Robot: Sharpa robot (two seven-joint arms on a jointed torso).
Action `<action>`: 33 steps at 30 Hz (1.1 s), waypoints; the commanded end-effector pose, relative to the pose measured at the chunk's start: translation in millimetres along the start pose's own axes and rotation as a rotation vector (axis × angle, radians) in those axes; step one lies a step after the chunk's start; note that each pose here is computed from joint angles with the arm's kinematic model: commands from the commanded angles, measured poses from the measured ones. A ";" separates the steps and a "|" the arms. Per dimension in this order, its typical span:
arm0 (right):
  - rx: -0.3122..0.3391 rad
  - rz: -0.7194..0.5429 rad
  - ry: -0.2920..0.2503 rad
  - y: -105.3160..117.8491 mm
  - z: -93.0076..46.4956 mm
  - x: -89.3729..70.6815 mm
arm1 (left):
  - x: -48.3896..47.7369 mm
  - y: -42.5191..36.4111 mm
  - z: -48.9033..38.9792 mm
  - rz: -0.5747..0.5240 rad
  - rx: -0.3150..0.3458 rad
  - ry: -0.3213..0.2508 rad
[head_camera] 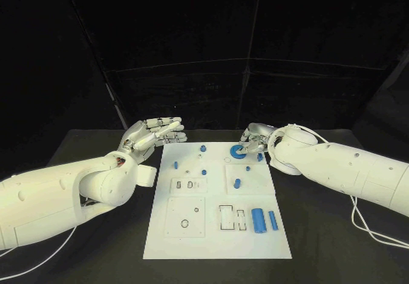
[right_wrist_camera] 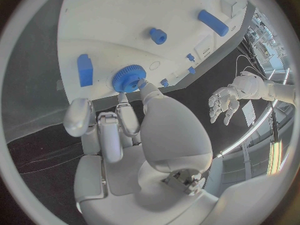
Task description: Assemble the parts on the task board
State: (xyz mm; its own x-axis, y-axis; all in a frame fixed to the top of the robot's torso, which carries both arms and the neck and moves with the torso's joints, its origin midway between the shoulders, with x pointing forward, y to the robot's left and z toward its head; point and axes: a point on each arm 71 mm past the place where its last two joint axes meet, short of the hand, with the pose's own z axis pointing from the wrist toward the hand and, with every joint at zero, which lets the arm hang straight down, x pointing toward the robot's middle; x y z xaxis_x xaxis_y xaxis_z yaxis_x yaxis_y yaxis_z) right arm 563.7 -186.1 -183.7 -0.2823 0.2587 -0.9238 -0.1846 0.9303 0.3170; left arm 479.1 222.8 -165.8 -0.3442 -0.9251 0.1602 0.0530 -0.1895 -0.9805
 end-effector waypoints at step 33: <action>-0.041 0.053 -0.059 5.5 -4.0 -3.8 | 0.8 0.7 0.7 -0.003 -0.011 0.015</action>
State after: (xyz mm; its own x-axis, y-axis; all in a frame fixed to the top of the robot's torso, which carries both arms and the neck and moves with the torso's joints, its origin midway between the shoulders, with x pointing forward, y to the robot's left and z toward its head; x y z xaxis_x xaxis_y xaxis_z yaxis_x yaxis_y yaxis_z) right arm 560.1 -184.4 -180.7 -0.2585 0.3153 -0.9131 -0.1930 0.9093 0.3686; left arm 479.7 223.0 -166.9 -0.3449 -0.9248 0.1604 0.0422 -0.1860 -0.9817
